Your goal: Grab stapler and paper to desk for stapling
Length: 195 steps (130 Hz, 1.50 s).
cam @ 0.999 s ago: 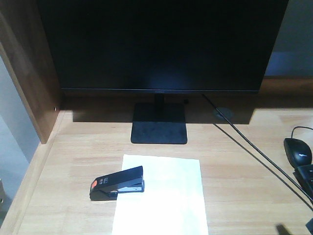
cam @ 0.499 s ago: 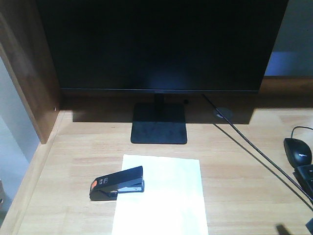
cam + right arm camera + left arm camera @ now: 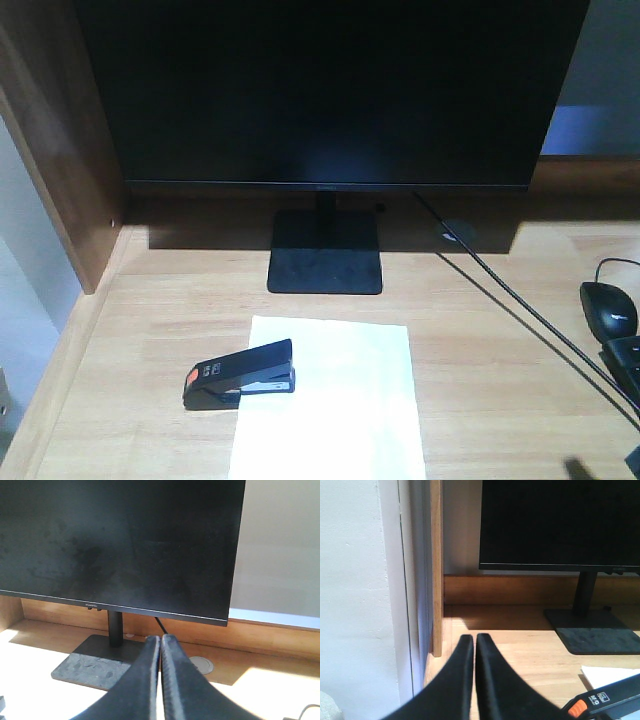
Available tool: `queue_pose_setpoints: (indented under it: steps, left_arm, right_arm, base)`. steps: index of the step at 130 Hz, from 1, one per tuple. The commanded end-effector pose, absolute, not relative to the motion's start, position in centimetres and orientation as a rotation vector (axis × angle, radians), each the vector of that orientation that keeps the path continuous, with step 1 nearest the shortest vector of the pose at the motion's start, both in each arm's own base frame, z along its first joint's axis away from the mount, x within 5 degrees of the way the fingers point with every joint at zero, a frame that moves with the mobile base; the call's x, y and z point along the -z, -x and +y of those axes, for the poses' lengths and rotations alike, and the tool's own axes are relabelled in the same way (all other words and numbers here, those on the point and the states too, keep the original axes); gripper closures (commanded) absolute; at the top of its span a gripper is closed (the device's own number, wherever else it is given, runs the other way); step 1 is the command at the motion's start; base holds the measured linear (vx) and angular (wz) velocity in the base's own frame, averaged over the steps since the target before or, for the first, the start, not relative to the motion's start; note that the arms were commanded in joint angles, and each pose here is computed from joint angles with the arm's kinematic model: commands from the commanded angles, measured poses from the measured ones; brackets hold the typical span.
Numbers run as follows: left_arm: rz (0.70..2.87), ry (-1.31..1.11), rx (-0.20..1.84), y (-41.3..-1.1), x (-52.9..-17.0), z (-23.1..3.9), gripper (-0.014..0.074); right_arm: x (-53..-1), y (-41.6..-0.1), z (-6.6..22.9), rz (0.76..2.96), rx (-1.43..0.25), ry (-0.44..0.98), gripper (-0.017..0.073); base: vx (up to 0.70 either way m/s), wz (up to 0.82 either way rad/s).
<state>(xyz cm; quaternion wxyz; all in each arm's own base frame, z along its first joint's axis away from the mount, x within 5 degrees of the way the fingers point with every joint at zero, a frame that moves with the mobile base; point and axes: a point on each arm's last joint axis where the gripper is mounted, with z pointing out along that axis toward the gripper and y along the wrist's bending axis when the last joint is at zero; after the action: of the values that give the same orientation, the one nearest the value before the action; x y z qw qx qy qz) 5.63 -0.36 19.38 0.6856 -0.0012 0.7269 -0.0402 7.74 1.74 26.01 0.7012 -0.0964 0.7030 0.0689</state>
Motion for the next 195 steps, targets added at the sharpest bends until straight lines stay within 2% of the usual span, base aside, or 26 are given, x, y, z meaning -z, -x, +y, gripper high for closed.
queue_pose_setpoints:
  steps: [1,83,116,132,159,195]
  left_arm:
    - [1.552,0.025,0.100,-5.6,-19.8,-0.3,0.0600]
    - [1.552,0.025,0.100,-5.6,-19.8,-0.3,0.0600]
    - [1.552,0.025,0.100,-5.6,-19.8,-0.3,0.0600]
    - [1.552,0.025,0.100,-5.6,-19.8,-0.3,0.0600]
    - [1.552,0.025,0.100,-5.6,-19.8,-0.3,0.0600]
    - [1.552,0.025,0.100,-5.6,-19.8,-0.3,0.0600]
  right_arm:
    - [-27.0,-7.7,1.9,1.533,-0.148,0.240,0.0566]
    - [-26.8,-7.7,1.9,1.553,-0.176,0.224,0.0566]
    - [-26.5,-7.6,2.3,1.573,-0.179,0.284,0.0566]
    - [-26.6,-7.6,2.3,1.558,-0.145,0.314,0.0566]
    - [-26.5,-7.7,1.2,1.586,-0.050,0.193,0.0566]
    - [-26.1,-6.1,-0.1,1.587,0.128,0.110,0.0566]
  base:
    - [0.00,0.00]
    - [0.00,0.00]
    - [0.00,0.00]
    - [0.00,0.00]
    - [0.00,0.00]
    - [0.00,0.00]
